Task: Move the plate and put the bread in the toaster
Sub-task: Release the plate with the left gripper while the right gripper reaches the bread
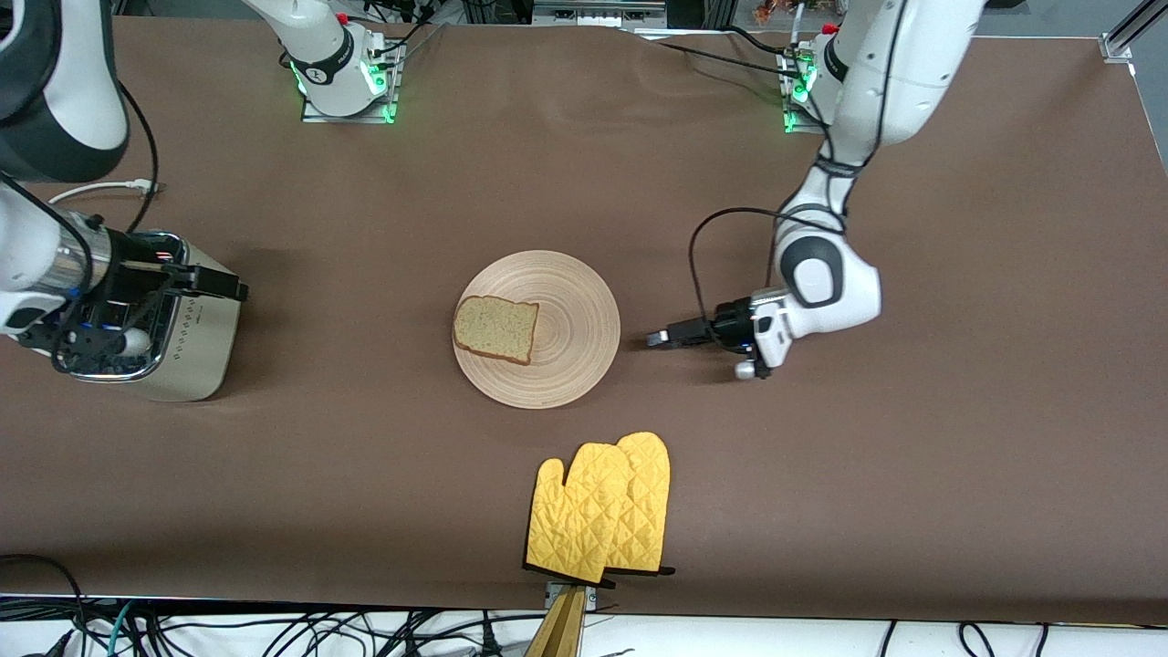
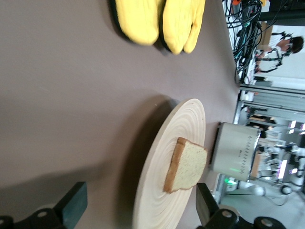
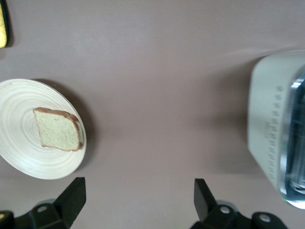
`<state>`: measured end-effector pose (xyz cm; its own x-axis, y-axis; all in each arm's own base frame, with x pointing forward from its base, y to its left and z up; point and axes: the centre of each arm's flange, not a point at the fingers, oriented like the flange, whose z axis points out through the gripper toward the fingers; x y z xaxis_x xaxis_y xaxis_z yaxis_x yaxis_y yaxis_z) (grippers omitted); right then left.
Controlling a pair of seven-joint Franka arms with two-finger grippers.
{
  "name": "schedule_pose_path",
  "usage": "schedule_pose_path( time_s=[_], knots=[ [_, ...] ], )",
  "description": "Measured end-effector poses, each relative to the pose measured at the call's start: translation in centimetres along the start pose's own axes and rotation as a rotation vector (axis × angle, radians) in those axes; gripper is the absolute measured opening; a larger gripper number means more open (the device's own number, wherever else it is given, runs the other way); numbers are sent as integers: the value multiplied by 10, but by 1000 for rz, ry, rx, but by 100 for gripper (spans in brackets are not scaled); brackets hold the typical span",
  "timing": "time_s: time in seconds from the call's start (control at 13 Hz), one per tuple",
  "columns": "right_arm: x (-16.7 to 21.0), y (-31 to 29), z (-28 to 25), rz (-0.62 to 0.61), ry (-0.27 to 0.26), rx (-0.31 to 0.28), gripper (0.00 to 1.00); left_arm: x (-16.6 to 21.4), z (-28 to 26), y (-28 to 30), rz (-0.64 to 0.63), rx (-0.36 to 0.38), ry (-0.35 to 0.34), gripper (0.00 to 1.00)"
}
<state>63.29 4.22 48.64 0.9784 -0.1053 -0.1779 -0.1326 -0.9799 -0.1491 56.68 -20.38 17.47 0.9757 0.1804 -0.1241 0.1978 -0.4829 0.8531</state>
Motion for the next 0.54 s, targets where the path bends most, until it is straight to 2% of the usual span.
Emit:
schedule_pose_path(
  time_s=[0.23,0.38,0.54],
  knots=[
    [5,-20,45,39,17,26,100,13,-92,1,111,116,12,100],
    [2,-49,75,67,23,17,100,17,-151,6,161,183,74,100],
    [-2,-78,107,65,20,4,100,13,-194,9,180,213,124,100]
  ],
)
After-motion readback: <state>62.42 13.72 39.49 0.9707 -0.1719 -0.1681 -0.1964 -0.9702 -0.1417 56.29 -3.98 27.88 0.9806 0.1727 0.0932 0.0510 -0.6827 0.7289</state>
